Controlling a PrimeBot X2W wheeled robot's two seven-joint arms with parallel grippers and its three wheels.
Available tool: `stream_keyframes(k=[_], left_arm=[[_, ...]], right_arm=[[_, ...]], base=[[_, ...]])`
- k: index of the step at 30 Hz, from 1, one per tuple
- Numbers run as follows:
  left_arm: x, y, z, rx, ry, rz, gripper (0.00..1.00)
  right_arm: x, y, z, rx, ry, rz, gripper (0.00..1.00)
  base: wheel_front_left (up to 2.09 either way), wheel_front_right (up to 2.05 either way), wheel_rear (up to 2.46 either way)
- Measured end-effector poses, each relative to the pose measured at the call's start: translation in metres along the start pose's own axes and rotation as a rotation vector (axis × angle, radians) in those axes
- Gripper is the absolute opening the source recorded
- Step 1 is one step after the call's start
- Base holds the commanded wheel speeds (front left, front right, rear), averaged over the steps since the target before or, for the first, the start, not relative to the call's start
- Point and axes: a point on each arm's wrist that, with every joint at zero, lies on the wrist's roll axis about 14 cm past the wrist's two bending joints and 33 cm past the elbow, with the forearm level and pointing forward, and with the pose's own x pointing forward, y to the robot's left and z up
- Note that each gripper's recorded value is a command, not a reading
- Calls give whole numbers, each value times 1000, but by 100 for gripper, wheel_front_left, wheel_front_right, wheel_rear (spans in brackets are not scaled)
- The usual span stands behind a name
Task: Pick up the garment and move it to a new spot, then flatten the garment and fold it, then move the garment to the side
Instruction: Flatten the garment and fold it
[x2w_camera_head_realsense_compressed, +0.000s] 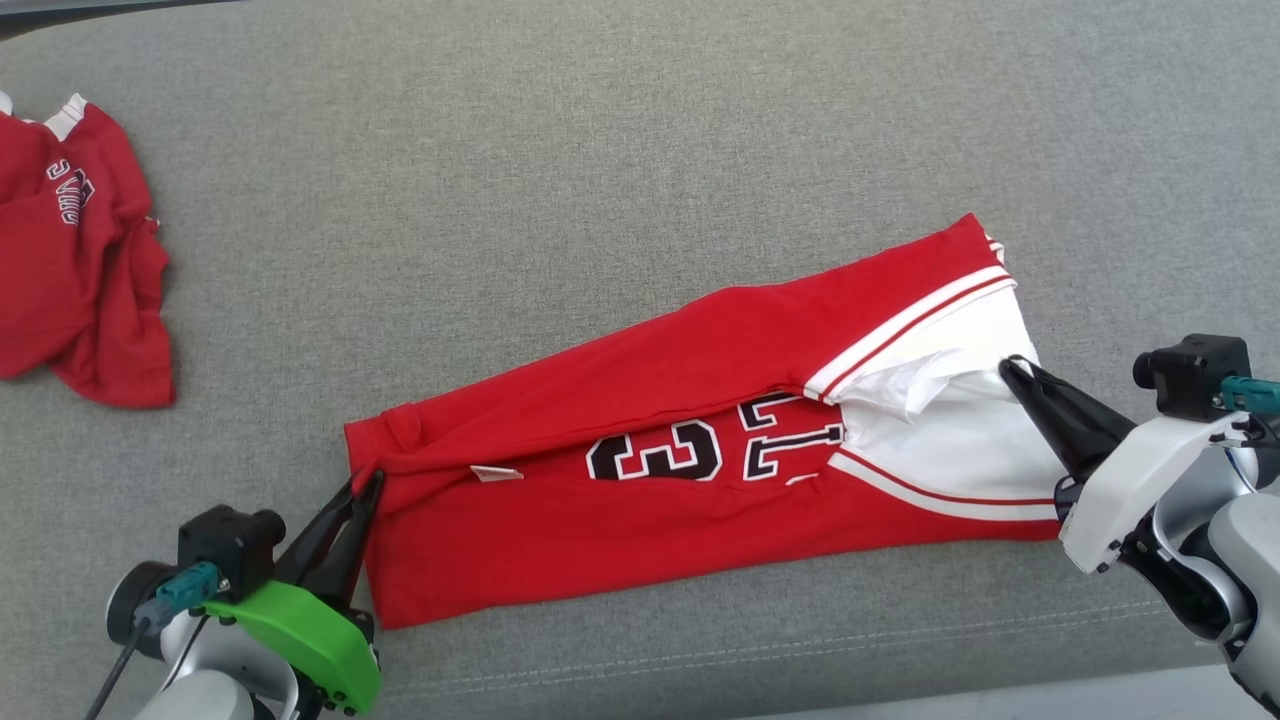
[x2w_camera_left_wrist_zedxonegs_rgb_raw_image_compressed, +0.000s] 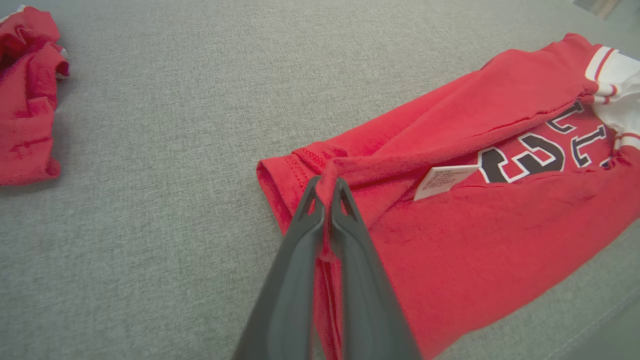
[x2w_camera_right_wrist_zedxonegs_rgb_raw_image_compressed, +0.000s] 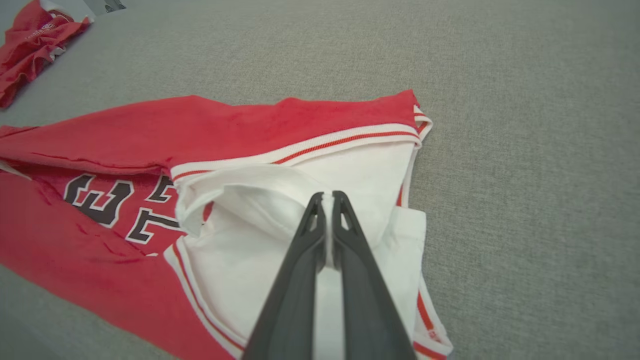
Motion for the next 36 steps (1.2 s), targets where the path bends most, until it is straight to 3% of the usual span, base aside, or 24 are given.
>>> stream_keyframes(k=[8,10,13,14,16,17,18,29,36], left_arm=[[-8,-4,-11,-18,10,3,0],[-10,-5,-15,-18,15,2,21],[-14,-8,-19,-27,15,1,44],[-15,-9,-21,-29,19,1,100],[-19,-10,-27,-29,30,2,100],[-20,-11,-29,-25,34,2,100],[-21,-11,-29,-25,35,3,100],[-46,-31,-57,-34,142,-45,100],[-45,-24,-19,-80,-4,30,100]], right_arm=[[-3,0,-8,-3,14,-11,0],[-5,-1,-10,-5,17,-18,0],[-9,0,-14,1,18,-22,0],[-11,1,-17,7,20,-23,13],[-14,3,-21,14,23,-24,62],[-16,4,-22,16,22,-25,94],[-18,3,-22,19,19,-30,100],[-52,-1,-46,20,64,-77,100],[-65,-12,-27,32,-2,-127,100]], base=[[0,0,0],[0,0,0],[0,0,0],[0,0,0],[0,0,0],[0,0,0],[0,0,0],[0,0,0],[0,0,0]])
